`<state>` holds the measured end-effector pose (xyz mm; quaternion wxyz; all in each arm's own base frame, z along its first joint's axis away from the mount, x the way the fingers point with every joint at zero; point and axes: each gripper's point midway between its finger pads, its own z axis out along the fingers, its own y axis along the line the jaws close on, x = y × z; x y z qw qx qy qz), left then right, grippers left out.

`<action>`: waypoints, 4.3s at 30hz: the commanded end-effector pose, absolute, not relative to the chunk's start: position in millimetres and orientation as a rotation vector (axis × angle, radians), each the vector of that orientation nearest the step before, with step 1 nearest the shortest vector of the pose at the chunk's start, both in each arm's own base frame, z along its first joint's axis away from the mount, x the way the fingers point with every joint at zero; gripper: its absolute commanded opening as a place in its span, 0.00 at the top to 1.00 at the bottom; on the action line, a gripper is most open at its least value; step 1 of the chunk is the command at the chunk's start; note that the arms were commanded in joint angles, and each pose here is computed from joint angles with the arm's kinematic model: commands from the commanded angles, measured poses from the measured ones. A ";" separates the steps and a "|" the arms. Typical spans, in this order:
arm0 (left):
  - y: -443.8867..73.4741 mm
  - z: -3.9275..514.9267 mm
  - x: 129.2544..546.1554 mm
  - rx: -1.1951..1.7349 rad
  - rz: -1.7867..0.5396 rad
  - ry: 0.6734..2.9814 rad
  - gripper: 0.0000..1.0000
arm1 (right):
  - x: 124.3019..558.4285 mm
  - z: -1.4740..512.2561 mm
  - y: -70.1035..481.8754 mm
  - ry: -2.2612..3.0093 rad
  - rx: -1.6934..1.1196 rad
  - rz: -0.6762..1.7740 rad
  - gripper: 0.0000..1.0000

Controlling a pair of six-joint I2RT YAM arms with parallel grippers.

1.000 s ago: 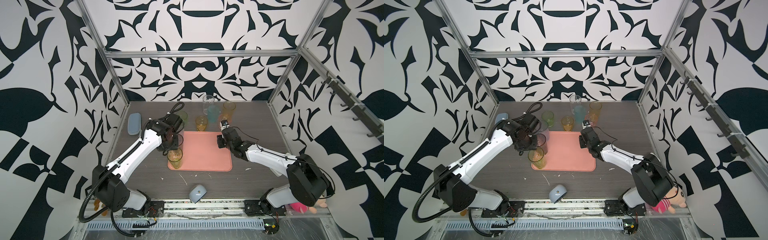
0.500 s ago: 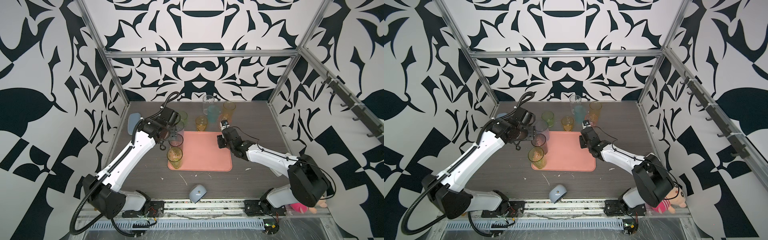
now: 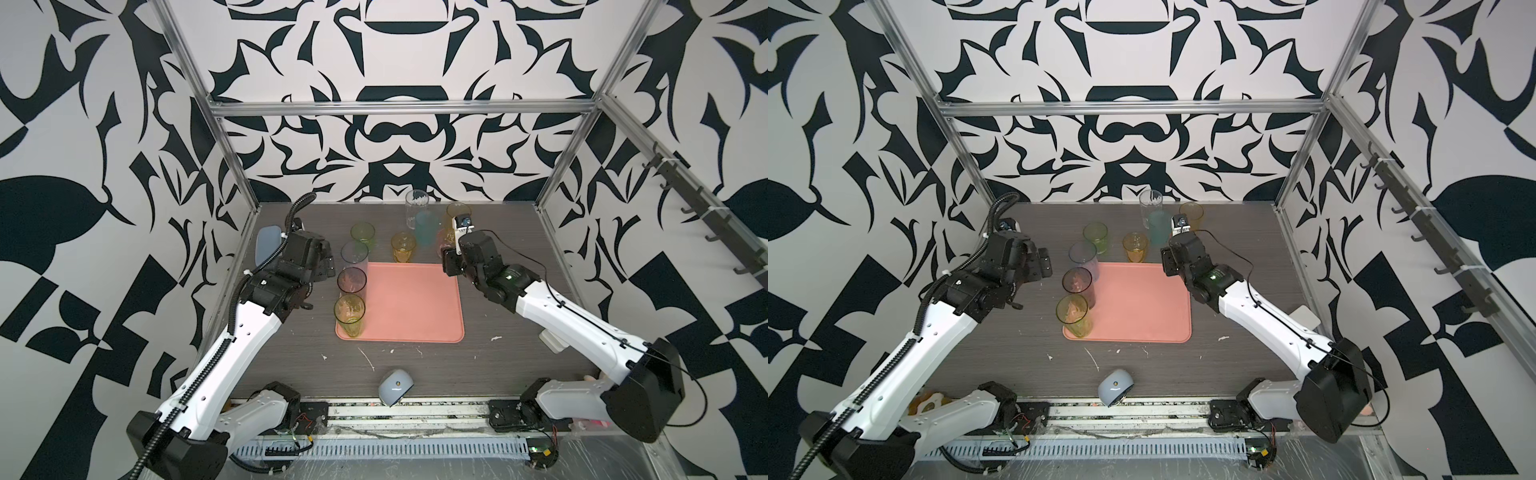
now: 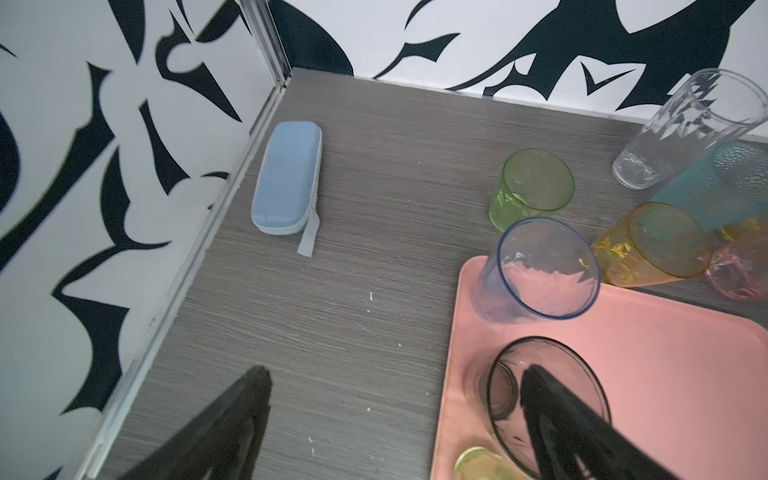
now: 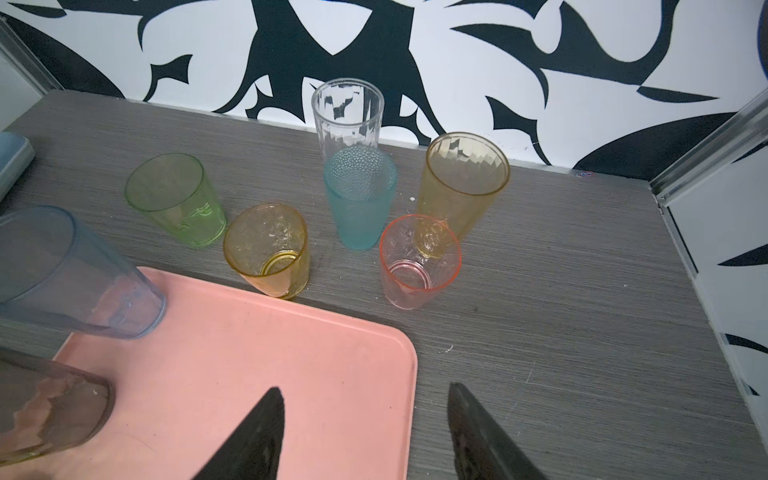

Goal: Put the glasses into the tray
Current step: 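Raise the left gripper away while the right gripper reaches toward the far cups, then lower the right gripper around the tall clear cup at the far edge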

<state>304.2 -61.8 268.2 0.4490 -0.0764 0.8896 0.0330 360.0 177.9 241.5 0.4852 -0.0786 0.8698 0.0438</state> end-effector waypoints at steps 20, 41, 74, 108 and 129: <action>-51.7 277.2 295.0 -0.239 0.061 2.131 0.01 | 460.8 313.4 174.4 2.073 -0.027 0.133 0.30; -46.7 279.4 280.5 -0.314 0.018 2.146 0.00 | 569.1 280.2 182.0 2.164 0.112 0.222 0.31; -35.4 280.2 273.5 -0.321 0.098 2.167 0.00 | 640.9 225.4 209.7 2.147 0.242 0.369 0.40; -29.0 269.5 264.5 -0.331 0.106 2.159 0.01 | 649.6 200.3 213.4 2.171 0.275 0.380 0.58; -31.4 272.7 265.9 -0.330 0.091 2.157 0.01 | 649.3 181.6 217.0 2.205 0.277 0.393 0.63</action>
